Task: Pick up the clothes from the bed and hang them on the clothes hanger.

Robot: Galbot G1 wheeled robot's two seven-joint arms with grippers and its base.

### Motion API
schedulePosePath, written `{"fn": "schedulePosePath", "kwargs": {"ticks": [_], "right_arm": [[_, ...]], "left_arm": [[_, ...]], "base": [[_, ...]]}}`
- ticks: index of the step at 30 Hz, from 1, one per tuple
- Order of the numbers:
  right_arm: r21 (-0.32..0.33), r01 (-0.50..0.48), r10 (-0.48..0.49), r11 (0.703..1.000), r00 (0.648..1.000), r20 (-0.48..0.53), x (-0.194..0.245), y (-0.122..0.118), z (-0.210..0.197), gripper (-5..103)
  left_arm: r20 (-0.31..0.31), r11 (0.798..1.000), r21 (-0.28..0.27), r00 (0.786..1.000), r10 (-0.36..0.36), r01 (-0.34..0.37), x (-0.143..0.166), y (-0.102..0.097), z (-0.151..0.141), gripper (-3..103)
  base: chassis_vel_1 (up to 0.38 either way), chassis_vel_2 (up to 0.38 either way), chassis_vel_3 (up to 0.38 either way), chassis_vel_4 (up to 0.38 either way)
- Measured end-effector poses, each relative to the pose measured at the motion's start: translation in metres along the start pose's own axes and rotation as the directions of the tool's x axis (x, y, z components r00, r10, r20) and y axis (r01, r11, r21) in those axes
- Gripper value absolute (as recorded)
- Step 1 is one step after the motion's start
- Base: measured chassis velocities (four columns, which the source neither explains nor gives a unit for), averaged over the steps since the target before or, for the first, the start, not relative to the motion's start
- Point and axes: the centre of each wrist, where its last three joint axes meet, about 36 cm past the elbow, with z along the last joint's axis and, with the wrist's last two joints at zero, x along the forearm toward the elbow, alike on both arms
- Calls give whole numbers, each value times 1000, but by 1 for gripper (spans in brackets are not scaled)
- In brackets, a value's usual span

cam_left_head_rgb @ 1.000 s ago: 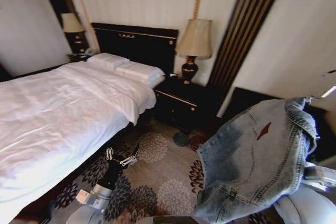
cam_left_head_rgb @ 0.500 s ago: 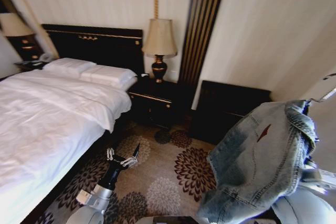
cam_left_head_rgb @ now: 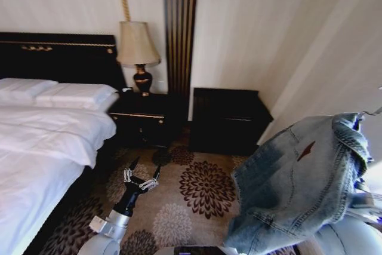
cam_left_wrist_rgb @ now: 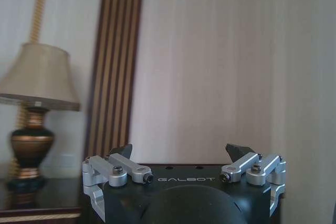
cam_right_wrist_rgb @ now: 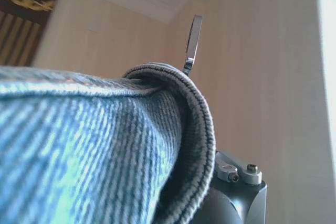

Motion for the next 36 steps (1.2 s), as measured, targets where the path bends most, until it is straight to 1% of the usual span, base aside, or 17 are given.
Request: {"fn": "schedulePosePath", "kwargs": {"ticks": [10, 14, 21, 23, 25, 26, 29, 30, 32, 36], "right_arm": [[18, -12, 12, 1000, 1000, 1, 0, -4, 0, 18], [26, -15, 15, 1000, 1000, 7, -2, -7, -2, 18], [43, -17, 16, 999, 1000, 15, -3, -10, -3, 18], [53, -14, 12, 999, 1000, 28, -6, -13, -5, 18], [90, -4, -4, 996, 996, 88, -17, -21, -13, 18], [90, -4, -4, 996, 996, 88, -17, -21, -13, 18], [125, 12, -33, 992, 985, 169, -35, -33, -28, 18], [125, 12, -33, 992, 985, 169, -35, -33, -28, 18], [125, 20, -47, 992, 975, 218, -50, -42, -43, 18], [103, 30, -52, 994, 974, 220, -55, -44, -50, 18]], "left_arm": [[4, 1000, 16, 1000, 11, -11, 1, -6, 0, 100], [2, 1000, 9, 1000, 27, -27, 1, -5, -1, 100], [8, 999, 12, 999, 31, -31, -1, -5, -1, 100], [11, 999, 18, 1000, 30, -30, -2, -6, 0, 100], [14, 999, 25, 1000, 27, -27, -3, -8, 0, 100], [14, 999, 25, 1000, 27, -27, -3, -8, 0, 100], [13, 999, 26, 1000, 25, -26, -3, -8, 1, 100], [13, 999, 26, 1000, 25, -26, -3, -8, 1, 100], [10, 999, 25, 1000, 25, -26, -3, -7, 2, 100], [8, 999, 29, 1000, 27, -27, -4, -8, 3, 100]], "base": [[-123, -128, -133, -131], [-134, -122, -107, -126], [-116, -119, -122, -122], [-119, -129, -124, -126], [-134, -131, -136, -127], [-139, -141, -135, -127], [-136, -132, -134, -115], [-135, -124, -110, -104], [-127, -107, -111, -119], [-137, -115, -109, -123]]}}
